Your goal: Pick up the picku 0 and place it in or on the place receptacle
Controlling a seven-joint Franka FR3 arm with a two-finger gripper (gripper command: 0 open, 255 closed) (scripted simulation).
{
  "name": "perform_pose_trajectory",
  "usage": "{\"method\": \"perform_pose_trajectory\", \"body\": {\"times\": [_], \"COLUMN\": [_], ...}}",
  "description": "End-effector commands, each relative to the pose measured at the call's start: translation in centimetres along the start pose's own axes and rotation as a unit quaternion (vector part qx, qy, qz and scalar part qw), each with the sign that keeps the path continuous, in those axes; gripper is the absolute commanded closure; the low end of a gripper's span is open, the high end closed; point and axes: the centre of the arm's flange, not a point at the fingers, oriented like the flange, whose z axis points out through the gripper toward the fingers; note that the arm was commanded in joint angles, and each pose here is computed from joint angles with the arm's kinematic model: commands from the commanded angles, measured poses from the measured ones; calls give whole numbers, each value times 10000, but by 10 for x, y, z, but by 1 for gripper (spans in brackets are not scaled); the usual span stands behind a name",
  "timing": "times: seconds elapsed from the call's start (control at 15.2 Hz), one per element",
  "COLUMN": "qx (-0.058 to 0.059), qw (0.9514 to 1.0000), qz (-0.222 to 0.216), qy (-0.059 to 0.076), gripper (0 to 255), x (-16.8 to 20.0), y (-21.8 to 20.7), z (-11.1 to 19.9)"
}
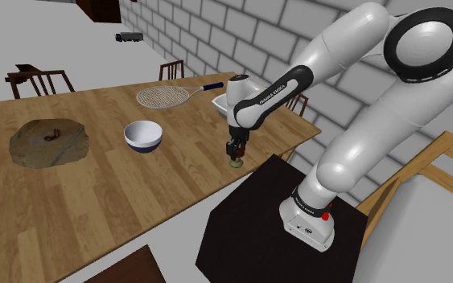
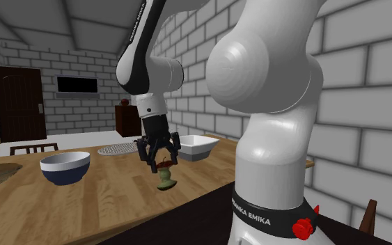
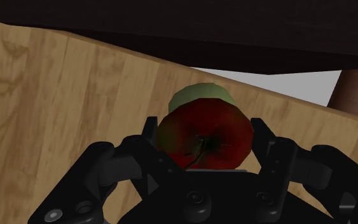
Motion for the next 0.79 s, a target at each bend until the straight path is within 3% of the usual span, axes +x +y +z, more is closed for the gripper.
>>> {"method": "perform_pose_trajectory", "body": {"times": [0.0,0.73], "qx": [1,1], "qw": [10000,10000], "qz": [0,0], "qy": [-2,-2], "gripper": [255,255], "x": [-4,-17], "y": [0,5], "z": [-10,-66]}}
